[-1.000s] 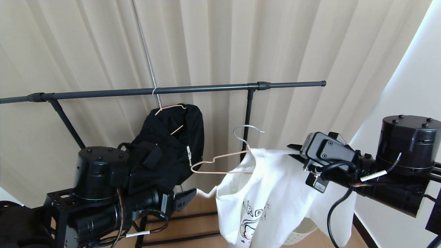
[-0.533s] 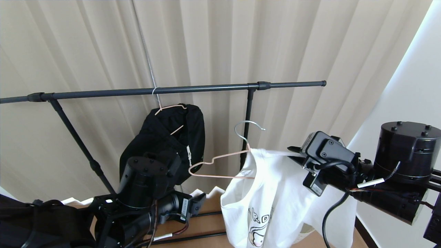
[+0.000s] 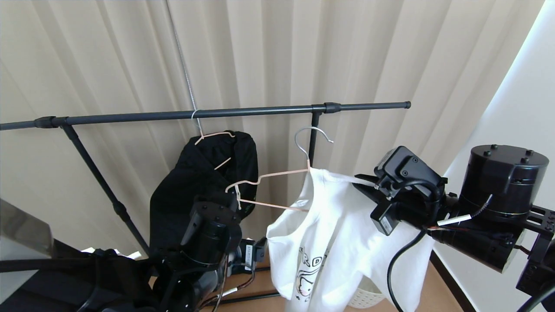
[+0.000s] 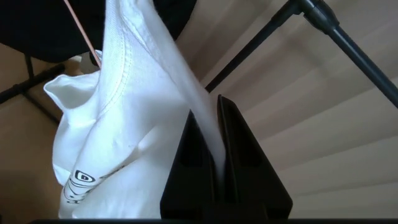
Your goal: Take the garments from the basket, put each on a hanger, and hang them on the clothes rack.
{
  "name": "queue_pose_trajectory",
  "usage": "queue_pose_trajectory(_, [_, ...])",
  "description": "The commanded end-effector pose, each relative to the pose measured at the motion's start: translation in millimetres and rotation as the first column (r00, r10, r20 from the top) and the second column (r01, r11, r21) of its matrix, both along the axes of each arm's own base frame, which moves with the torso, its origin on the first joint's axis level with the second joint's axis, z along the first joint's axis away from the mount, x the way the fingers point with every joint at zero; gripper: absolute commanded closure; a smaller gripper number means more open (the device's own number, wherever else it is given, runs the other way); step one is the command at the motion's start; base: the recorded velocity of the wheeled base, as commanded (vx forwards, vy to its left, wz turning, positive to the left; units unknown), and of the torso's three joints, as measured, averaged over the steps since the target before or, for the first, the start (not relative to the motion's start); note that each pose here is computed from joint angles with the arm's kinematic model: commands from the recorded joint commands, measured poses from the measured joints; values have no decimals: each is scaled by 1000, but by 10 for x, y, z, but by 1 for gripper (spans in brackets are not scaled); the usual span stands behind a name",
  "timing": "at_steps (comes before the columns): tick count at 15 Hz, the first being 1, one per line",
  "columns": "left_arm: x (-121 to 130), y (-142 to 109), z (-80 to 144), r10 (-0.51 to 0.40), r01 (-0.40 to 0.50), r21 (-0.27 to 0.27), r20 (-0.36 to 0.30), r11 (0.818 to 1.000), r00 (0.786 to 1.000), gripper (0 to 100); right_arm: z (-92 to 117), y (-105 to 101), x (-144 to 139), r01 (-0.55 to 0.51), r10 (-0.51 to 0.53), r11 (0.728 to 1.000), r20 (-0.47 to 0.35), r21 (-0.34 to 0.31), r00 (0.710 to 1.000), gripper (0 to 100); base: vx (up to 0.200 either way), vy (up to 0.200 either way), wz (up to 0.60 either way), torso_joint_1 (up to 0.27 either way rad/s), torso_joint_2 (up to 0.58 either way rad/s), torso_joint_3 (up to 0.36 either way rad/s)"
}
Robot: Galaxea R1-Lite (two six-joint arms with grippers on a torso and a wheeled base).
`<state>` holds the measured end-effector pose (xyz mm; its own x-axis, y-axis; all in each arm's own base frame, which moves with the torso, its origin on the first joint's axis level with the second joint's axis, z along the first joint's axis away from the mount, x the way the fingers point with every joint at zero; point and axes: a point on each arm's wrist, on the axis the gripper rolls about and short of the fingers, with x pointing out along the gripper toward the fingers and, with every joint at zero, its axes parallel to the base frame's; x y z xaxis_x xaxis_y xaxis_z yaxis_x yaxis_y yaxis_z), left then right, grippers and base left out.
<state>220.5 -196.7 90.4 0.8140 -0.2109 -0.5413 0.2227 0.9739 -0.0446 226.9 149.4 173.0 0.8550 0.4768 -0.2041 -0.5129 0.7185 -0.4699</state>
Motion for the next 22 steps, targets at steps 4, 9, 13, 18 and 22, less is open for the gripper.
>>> queue_pose_trajectory(4, [92, -146, -107, 61, -61, -12, 22, 998, 998, 0, 47, 72, 15, -7, 8, 998, -15, 60, 1000, 100, 0, 0, 0, 0, 0, 0])
queue_pose_trajectory(9, [172, -218, -174, 105, -103, -29, 76, 994, 992, 0, 61, 89, -36, -24, 24, 998, -10, 65, 1000, 100, 0, 0, 0, 0, 0, 0])
queue_pose_trajectory(13, [189, -234, -246, 106, -105, -13, 64, 994, 992, 0, 86, 79, -49, -24, 24, 997, -2, 71, 1000, 100, 0, 0, 0, 0, 0, 0])
queue_pose_trajectory(18, [222, -259, -384, 106, -107, 7, 48, 994, 993, 100, 151, 44, -97, -25, 24, 996, 17, 84, 1000, 100, 0, 0, 0, 0, 0, 0])
queue_pose_trajectory(22, [237, -260, -386, 109, -109, -1, 56, 994, 992, 100, 165, 40, -104, -26, 24, 996, 22, 87, 999, 100, 0, 0, 0, 0, 0, 0])
